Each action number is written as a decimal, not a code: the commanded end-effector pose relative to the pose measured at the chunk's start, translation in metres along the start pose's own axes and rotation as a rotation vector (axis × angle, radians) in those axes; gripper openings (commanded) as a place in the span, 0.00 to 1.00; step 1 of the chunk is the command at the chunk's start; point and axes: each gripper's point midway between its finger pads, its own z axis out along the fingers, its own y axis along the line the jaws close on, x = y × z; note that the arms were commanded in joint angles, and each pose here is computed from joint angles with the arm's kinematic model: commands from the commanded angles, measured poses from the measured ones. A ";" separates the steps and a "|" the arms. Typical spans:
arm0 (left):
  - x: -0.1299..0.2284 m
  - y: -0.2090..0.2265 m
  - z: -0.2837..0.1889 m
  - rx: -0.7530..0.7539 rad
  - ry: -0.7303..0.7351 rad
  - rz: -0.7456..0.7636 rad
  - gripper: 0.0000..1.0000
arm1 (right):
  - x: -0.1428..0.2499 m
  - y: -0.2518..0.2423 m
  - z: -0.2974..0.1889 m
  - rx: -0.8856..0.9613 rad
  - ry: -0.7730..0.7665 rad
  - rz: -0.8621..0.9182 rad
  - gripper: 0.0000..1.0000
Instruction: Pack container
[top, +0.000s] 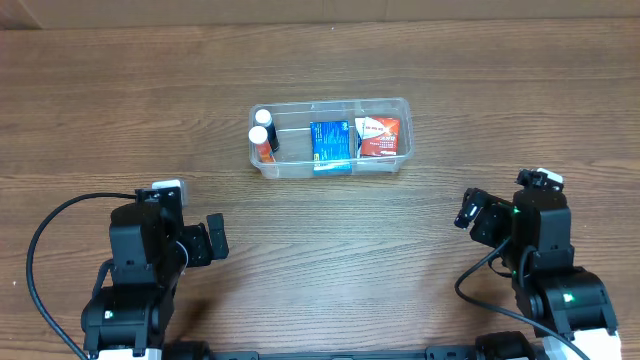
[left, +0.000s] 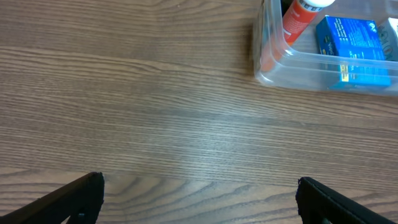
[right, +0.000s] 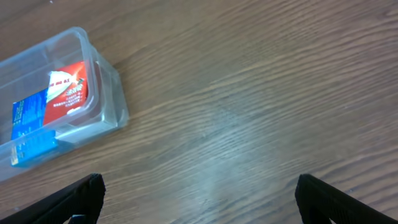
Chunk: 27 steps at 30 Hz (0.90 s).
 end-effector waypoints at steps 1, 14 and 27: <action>0.005 0.004 0.004 -0.016 0.017 0.014 1.00 | -0.014 0.008 -0.002 -0.041 -0.079 -0.065 1.00; 0.005 0.004 0.004 -0.016 0.020 0.014 1.00 | -0.010 0.029 -0.043 -0.388 -0.774 -0.264 1.00; 0.005 0.004 0.004 -0.016 0.020 0.014 1.00 | 0.013 0.022 -0.005 -0.404 -0.721 -0.332 1.00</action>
